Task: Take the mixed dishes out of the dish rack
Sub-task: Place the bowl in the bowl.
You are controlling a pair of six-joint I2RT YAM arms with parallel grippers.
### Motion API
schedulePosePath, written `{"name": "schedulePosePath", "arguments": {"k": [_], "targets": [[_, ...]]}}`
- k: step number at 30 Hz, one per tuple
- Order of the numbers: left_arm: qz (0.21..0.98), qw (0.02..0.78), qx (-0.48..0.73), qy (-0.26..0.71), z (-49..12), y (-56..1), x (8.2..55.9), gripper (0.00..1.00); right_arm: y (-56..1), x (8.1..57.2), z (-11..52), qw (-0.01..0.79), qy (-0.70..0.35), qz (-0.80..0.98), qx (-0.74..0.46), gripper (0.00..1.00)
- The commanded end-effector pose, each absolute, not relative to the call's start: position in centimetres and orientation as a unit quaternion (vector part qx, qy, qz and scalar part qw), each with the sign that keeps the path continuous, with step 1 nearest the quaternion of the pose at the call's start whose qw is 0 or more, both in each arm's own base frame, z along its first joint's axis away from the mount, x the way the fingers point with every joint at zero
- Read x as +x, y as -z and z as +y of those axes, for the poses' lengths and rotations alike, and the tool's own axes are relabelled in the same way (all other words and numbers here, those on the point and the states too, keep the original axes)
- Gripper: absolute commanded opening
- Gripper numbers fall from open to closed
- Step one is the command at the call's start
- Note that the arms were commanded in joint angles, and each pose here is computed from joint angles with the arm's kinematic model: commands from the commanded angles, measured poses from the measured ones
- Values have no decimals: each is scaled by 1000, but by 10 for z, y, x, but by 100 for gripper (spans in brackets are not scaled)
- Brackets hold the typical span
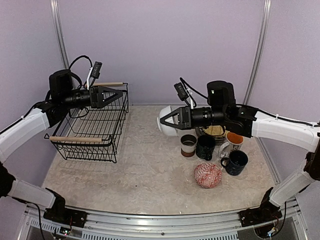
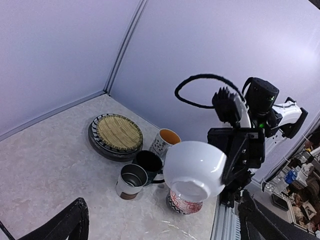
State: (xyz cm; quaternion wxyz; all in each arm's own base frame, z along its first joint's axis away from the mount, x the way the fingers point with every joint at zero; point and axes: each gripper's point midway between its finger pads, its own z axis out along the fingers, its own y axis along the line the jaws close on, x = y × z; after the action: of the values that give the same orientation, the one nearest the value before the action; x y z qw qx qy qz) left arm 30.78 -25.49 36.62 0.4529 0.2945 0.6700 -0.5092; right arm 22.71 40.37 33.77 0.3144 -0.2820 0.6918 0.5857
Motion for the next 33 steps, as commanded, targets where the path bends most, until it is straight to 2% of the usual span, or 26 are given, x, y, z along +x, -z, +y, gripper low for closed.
{"name": "schedulePosePath", "arguments": {"k": [1, 8, 13, 18, 33], "targets": [[704, 496, 234, 451, -232, -368, 327, 99, -209, 241, 343, 248, -307, 888, -236, 0], [721, 511, 191, 426, -216, -367, 338, 99, -159, 209, 308, 183, -93, 950, -237, 0], [724, 505, 188, 432, -216, -366, 339, 99, -131, 196, 283, 141, -16, 962, -231, 0], [724, 504, 188, 432, -217, -366, 338, 99, -115, 191, 262, 131, 21, 969, -211, 0], [727, 494, 186, 439, -220, -362, 339, 99, -80, 193, 274, 125, -7, 968, -218, 0]]}}
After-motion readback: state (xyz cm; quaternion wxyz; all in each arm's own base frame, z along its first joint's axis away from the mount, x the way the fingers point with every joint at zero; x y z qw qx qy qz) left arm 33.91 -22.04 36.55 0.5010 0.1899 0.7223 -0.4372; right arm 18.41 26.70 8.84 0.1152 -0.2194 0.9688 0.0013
